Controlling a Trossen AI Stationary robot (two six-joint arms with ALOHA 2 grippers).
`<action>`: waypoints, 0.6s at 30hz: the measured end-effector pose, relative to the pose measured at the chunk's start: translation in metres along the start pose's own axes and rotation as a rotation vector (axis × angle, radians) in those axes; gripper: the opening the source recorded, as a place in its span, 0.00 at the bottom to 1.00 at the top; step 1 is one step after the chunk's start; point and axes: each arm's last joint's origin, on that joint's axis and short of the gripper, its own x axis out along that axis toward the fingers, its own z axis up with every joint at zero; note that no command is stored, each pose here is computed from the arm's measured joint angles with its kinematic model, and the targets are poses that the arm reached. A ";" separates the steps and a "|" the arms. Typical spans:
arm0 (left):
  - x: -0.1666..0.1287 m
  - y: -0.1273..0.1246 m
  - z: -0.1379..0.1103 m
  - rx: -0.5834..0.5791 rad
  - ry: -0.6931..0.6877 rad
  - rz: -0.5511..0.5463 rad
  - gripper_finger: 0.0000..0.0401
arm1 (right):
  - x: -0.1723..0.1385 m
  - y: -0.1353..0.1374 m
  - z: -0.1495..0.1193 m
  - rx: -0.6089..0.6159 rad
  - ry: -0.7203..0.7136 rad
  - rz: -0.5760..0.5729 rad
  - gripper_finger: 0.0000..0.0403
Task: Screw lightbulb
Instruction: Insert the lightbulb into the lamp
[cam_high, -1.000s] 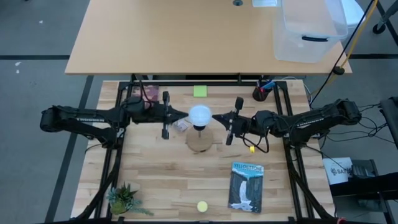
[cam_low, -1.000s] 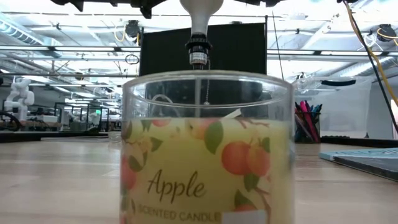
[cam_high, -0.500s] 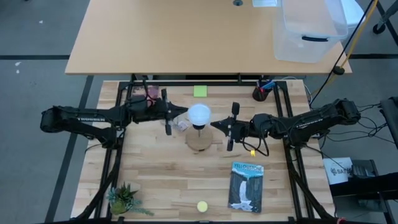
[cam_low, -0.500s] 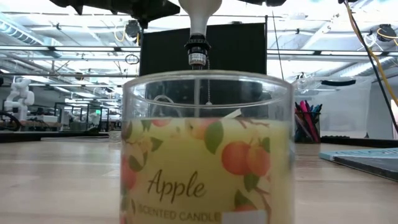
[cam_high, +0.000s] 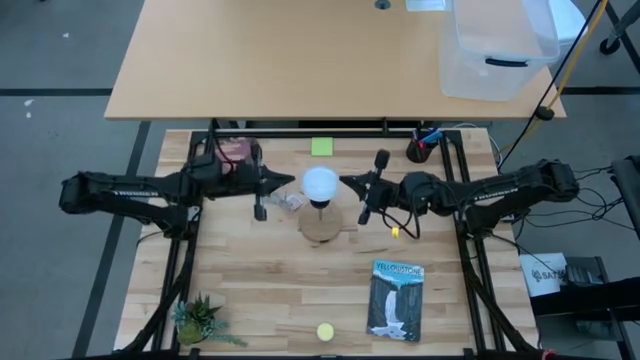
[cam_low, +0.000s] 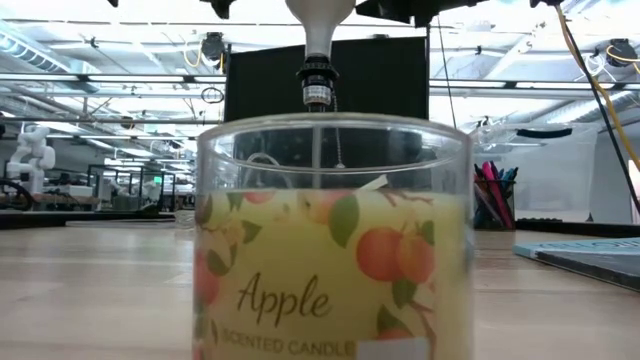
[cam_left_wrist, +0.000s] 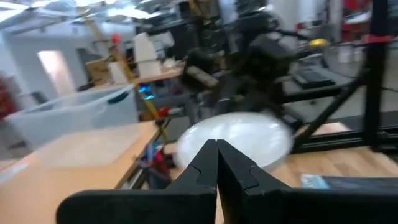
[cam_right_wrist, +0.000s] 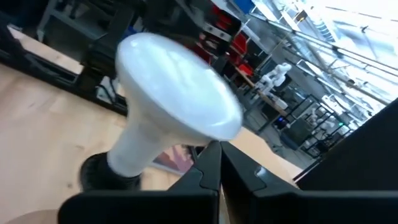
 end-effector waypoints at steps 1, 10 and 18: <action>0.000 -0.003 0.001 0.003 -0.005 -0.020 0.00 | 0.002 -0.001 0.000 -0.007 0.001 -0.004 0.00; 0.005 -0.015 -0.006 0.018 0.051 -0.049 0.00 | 0.018 0.000 0.006 -0.042 0.016 -0.009 0.00; 0.005 -0.009 -0.010 0.017 0.097 0.026 0.00 | 0.013 0.010 0.010 -0.030 0.021 0.023 0.00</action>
